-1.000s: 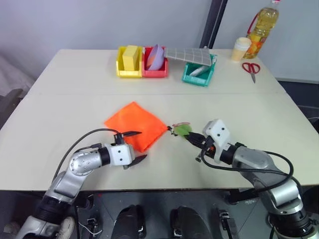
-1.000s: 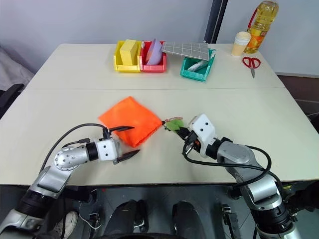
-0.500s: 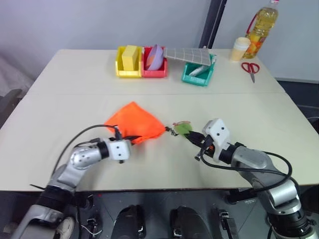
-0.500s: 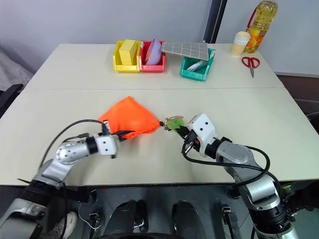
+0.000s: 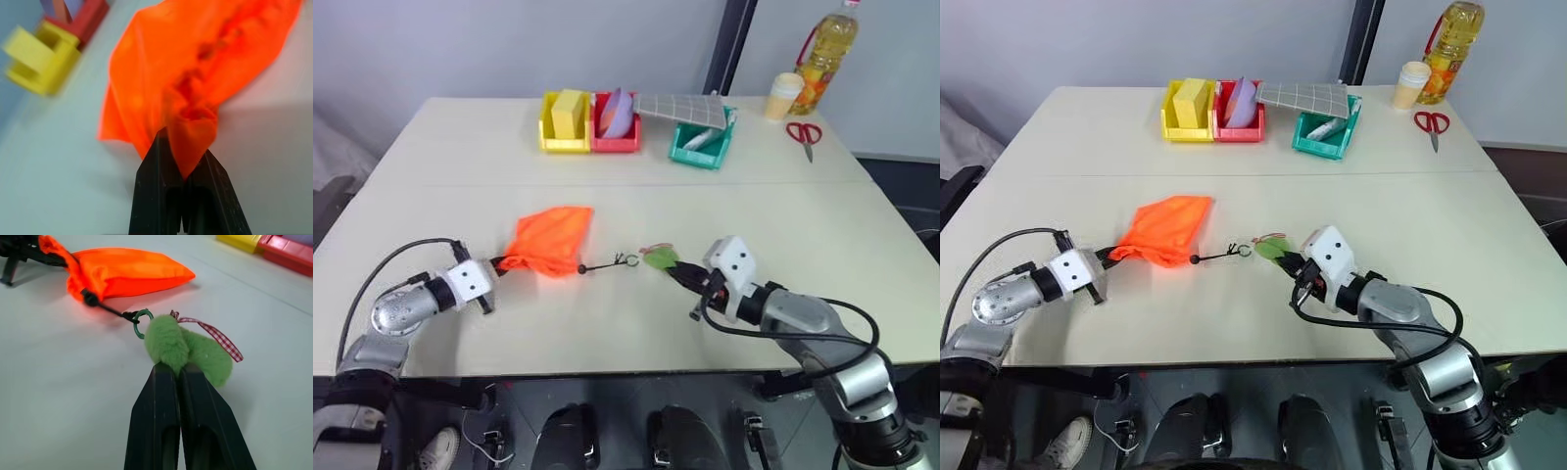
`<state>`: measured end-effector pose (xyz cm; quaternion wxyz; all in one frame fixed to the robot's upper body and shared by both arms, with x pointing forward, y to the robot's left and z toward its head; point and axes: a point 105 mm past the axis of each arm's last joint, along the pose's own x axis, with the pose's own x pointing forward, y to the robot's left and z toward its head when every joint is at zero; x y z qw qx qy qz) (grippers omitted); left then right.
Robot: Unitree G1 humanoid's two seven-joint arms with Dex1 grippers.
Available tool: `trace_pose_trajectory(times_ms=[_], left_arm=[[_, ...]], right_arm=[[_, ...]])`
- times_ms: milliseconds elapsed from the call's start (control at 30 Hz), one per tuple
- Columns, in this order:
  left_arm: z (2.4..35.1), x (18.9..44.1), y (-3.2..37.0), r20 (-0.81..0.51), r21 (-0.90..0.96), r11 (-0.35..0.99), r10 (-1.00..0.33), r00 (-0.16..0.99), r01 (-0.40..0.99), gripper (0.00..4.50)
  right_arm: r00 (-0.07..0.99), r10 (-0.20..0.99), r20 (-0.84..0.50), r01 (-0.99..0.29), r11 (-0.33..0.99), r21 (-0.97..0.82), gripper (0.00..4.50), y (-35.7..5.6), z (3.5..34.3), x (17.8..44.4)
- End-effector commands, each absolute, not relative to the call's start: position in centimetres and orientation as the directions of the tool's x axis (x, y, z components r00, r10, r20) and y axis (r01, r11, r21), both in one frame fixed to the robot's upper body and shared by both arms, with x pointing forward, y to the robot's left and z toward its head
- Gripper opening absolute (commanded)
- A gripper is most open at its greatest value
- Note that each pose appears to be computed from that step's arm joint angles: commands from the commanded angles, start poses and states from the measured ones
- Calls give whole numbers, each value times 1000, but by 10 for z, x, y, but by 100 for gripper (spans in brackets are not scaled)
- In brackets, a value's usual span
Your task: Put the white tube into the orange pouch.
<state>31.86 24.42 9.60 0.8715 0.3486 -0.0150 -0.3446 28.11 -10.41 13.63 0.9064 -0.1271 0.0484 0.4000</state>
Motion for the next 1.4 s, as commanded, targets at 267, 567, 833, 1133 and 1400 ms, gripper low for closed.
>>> trace_pose_trajectory(times_ms=[267,567,833,1133,1400], left_arm=[[142,275,221,-271,37,522,-815,512,852,284],[170,271,165,-235,103,366,-895,380,925,284],[136,291,141,-234,481,346,-835,498,806,284],[126,287,95,-86,844,240,-821,564,479,284],[131,309,83,49,903,328,-721,691,278,284]], right_arm=[[668,730,-145,-742,635,-216,0,-99,146,280],[683,728,-55,-722,663,-196,0,-100,166,286],[785,618,36,-605,778,-170,0,-117,184,305],[770,637,42,-626,766,-147,0,-110,182,304],[742,669,49,-659,741,-132,0,-103,184,302]])
